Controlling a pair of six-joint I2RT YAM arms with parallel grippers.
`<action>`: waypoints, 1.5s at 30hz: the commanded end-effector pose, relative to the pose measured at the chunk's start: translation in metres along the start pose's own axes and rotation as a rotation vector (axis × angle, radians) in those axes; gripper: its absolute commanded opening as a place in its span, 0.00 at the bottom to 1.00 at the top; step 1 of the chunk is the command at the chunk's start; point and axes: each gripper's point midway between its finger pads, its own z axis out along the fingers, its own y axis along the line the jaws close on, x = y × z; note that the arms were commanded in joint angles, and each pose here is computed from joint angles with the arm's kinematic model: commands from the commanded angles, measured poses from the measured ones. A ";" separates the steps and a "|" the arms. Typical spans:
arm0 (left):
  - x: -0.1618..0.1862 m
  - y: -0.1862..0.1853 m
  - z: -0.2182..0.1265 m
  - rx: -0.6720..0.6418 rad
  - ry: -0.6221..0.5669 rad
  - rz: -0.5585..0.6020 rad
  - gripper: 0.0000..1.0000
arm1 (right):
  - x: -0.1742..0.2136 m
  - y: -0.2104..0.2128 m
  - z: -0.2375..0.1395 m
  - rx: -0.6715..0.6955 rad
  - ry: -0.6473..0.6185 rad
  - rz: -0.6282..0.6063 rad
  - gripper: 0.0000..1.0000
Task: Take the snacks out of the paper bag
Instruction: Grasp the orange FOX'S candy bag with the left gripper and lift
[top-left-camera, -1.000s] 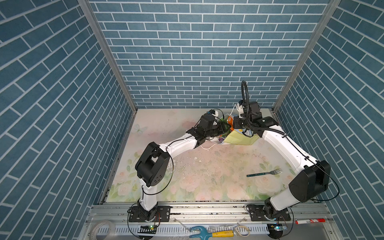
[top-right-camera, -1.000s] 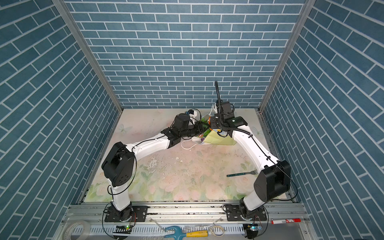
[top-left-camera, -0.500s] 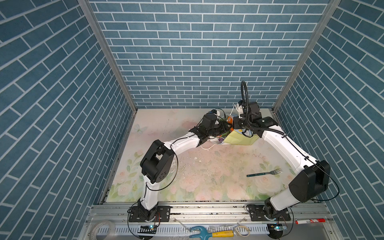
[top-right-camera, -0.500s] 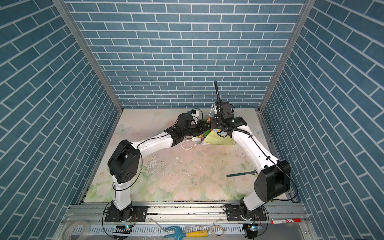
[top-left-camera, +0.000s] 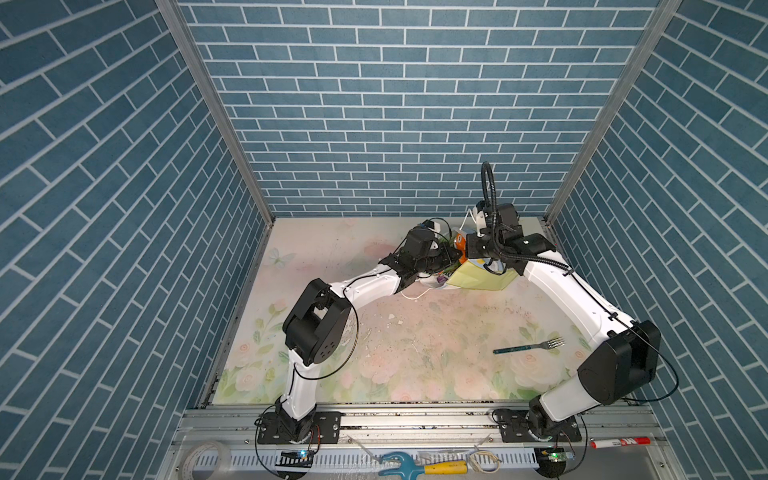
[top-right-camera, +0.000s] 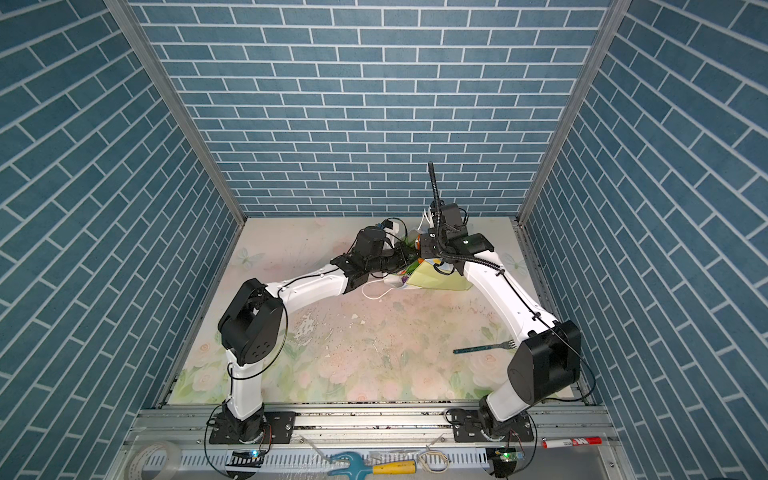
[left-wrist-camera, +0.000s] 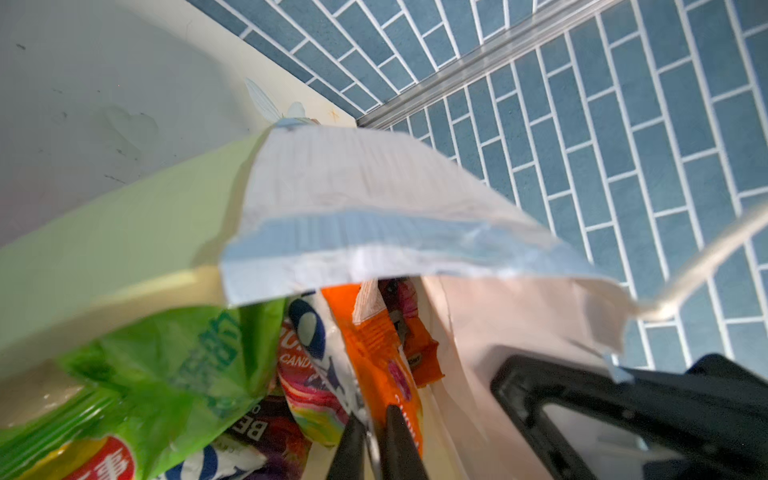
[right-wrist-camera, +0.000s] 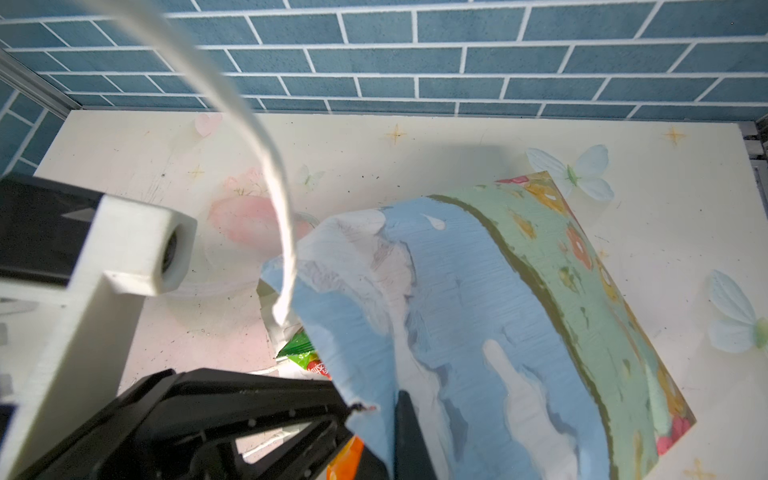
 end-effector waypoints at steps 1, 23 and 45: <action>-0.002 -0.004 0.003 0.013 0.001 0.018 0.08 | -0.026 0.016 -0.017 -0.060 -0.114 0.037 0.00; -0.023 -0.038 -0.037 -0.020 -0.068 0.203 0.00 | -0.023 0.006 -0.018 -0.014 -0.122 0.036 0.00; -0.035 -0.067 -0.078 0.007 -0.126 0.269 0.00 | -0.024 0.003 -0.022 0.004 -0.134 0.043 0.00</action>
